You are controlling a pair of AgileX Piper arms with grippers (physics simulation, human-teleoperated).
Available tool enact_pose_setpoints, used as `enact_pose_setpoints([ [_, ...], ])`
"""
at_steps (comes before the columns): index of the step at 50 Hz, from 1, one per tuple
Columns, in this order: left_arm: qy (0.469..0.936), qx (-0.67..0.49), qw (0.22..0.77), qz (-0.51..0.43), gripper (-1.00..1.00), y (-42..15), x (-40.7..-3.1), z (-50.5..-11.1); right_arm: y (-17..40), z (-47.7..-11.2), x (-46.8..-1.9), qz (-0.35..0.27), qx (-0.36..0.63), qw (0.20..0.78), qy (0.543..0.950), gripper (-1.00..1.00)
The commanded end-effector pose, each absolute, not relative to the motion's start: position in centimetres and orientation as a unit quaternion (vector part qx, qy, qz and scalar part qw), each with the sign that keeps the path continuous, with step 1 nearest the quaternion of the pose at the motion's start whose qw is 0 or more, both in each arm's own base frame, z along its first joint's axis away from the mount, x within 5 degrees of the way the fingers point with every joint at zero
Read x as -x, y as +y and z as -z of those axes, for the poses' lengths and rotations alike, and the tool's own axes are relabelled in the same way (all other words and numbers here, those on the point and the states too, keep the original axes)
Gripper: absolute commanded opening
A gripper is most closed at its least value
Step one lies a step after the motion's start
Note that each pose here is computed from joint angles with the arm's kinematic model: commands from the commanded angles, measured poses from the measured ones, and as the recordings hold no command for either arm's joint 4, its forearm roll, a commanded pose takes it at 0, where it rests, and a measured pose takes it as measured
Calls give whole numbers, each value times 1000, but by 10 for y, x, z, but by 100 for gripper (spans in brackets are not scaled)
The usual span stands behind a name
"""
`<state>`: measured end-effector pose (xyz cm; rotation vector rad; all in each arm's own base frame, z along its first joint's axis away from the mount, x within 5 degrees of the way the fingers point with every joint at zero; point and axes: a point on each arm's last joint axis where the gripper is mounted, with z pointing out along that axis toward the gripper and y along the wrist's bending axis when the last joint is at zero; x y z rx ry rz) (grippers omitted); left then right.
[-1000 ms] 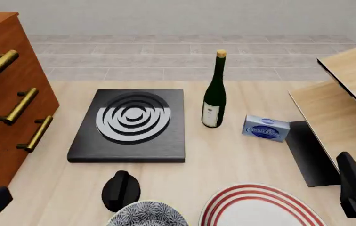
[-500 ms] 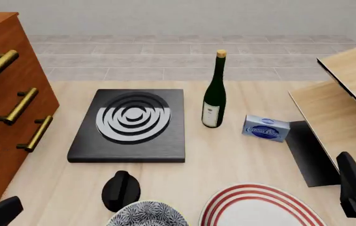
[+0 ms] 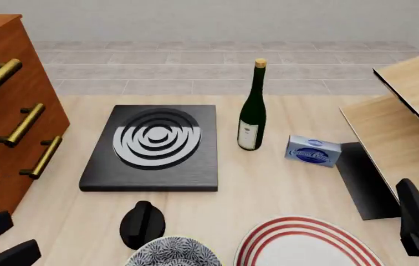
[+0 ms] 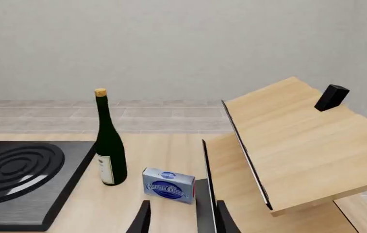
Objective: Put the bowl on the stove.
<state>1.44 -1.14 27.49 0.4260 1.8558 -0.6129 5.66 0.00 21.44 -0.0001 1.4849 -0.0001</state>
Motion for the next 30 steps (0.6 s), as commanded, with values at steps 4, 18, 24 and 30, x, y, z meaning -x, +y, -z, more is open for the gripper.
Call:
enact_pose_setpoints([
  [4,777,-193,530,280,100,-19,-21,-271,0,-214,-57,0,0,737,676,100],
  [18,773,-210,526,285,100,-27,-29,-268,0,-214,-57,0,0,737,676,100],
  [24,775,-213,522,285,100,-28,-29,-265,0,-214,-57,0,0,737,676,100],
  [30,776,-217,517,287,100,-30,-30,-264,0,-214,-57,0,0,737,676,100],
])
